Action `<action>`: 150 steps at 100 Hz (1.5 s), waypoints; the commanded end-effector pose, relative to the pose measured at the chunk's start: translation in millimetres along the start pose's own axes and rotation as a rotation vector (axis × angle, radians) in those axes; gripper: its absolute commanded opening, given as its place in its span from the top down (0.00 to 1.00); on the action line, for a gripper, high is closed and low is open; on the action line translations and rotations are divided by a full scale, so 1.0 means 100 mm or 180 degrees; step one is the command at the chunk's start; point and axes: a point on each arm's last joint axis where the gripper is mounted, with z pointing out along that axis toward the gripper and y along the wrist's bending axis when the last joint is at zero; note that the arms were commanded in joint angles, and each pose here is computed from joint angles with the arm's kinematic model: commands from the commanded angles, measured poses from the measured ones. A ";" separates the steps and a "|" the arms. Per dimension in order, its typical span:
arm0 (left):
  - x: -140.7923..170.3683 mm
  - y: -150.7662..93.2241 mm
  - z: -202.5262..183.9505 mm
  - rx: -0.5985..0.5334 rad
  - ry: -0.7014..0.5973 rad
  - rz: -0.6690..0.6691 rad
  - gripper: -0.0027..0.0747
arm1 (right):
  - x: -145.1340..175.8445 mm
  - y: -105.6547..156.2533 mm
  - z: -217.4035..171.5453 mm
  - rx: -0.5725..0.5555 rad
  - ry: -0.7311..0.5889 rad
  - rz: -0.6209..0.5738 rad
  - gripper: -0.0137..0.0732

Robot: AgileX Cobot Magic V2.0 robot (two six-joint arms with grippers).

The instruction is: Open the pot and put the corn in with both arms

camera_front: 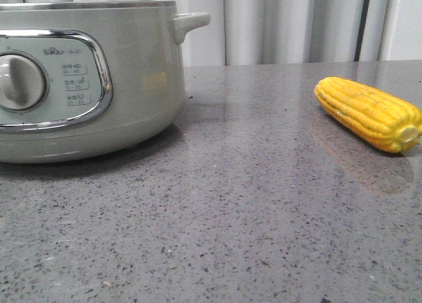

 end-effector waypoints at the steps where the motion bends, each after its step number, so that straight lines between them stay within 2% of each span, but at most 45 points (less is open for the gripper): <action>1: -0.14 0.11 -0.11 -0.0213 -0.0493 -0.0035 0.82 | -0.17 0.01 -0.01 -0.0014 -0.0302 -0.0041 0.31; 15: 0.23 0.21 -0.04 -0.0371 -0.0339 -0.0042 0.82 | -0.17 0.01 -0.01 -0.0014 -0.0302 -0.0041 0.31; 35: 0.88 0.32 -0.01 -0.0585 -0.0092 -0.0373 0.82 | -0.17 0.01 -0.01 -0.0013 -0.0301 -0.0041 0.31; 61: 1.40 0.35 -0.09 -0.0696 0.0125 -0.0367 0.82 | -0.18 0.01 -0.02 -0.0020 -0.0308 -0.0042 0.31; 103: 1.78 0.36 -0.20 -0.0768 0.0337 -0.0353 0.81 | -0.18 0.01 -0.02 -0.0020 -0.0308 -0.0042 0.31; 137: 1.82 0.31 -0.20 -0.0692 0.0362 -0.0335 0.81 | -0.18 0.01 -0.02 -0.0020 -0.0308 -0.0042 0.31; 150: 1.85 0.32 -0.19 -0.0694 0.0413 -0.0337 0.73 | -0.17 0.01 -0.02 -0.0027 -0.0308 -0.0042 0.31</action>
